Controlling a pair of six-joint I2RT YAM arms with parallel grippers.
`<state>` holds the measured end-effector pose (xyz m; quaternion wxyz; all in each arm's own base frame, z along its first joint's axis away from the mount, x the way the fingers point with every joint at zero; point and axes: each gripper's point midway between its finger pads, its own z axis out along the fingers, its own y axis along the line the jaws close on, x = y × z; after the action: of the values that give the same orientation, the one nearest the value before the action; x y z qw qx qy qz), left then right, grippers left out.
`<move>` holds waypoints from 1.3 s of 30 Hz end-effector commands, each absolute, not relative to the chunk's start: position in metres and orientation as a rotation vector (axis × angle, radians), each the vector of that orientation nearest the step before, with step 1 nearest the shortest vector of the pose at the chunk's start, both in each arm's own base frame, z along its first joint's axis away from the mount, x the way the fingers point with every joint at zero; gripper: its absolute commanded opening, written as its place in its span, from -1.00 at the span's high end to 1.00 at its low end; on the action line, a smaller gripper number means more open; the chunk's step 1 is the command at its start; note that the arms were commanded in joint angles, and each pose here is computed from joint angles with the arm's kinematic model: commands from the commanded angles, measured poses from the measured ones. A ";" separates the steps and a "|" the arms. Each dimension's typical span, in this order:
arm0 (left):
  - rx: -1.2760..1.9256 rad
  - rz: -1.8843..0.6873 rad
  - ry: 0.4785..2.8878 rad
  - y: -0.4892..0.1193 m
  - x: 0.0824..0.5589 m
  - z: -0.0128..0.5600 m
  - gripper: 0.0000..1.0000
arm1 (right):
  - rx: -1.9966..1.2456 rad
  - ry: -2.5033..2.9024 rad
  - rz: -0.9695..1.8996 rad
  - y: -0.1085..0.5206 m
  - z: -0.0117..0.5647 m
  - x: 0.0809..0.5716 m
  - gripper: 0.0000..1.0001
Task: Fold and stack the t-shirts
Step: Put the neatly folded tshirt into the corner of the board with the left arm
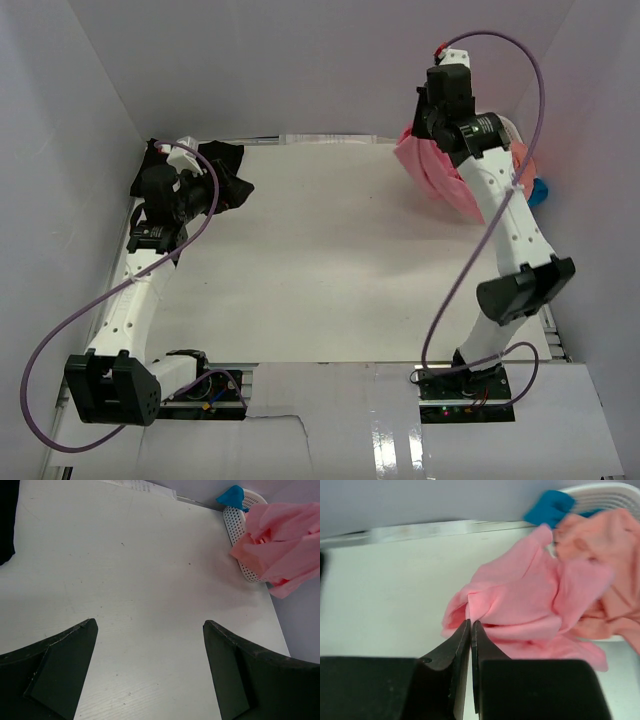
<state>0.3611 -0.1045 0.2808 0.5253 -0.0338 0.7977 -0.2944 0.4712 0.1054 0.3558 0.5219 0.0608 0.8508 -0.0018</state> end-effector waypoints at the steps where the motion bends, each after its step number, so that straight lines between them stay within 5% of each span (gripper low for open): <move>1: -0.084 -0.709 1.904 -0.103 0.361 0.283 -0.96 | -0.028 2.080 0.253 0.150 0.382 0.393 0.84; 3: -0.091 -0.703 1.906 -0.101 0.362 0.282 -0.96 | -0.088 2.072 0.386 0.163 0.394 0.351 0.82; 11: -0.121 -0.697 1.910 -0.096 0.365 0.280 -0.96 | -0.176 2.361 0.443 0.161 0.266 0.291 0.68; 12: -0.119 -0.698 1.912 -0.096 0.365 0.279 -0.96 | -0.203 2.397 0.499 0.169 0.253 0.285 0.04; 14: -0.121 -0.700 1.917 -0.097 0.365 0.277 -0.96 | -0.251 2.507 0.569 0.181 0.218 0.274 -0.62; 21: -0.123 -0.705 1.932 -0.097 0.366 0.272 -0.96 | -0.305 2.491 0.591 0.185 0.206 0.266 -0.71; 30: -0.174 -0.683 2.005 -0.094 0.374 0.256 -0.96 | -0.688 2.605 0.591 0.231 0.155 0.173 -0.73; 39: -0.183 -0.711 2.050 -0.098 0.376 0.244 -0.96 | -0.588 2.540 0.634 0.249 0.128 0.169 -0.76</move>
<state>0.3743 -0.0968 0.2235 0.4473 -0.0802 0.8452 -0.2811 0.1468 0.2297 0.1051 0.1545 -0.2420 0.9386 0.1914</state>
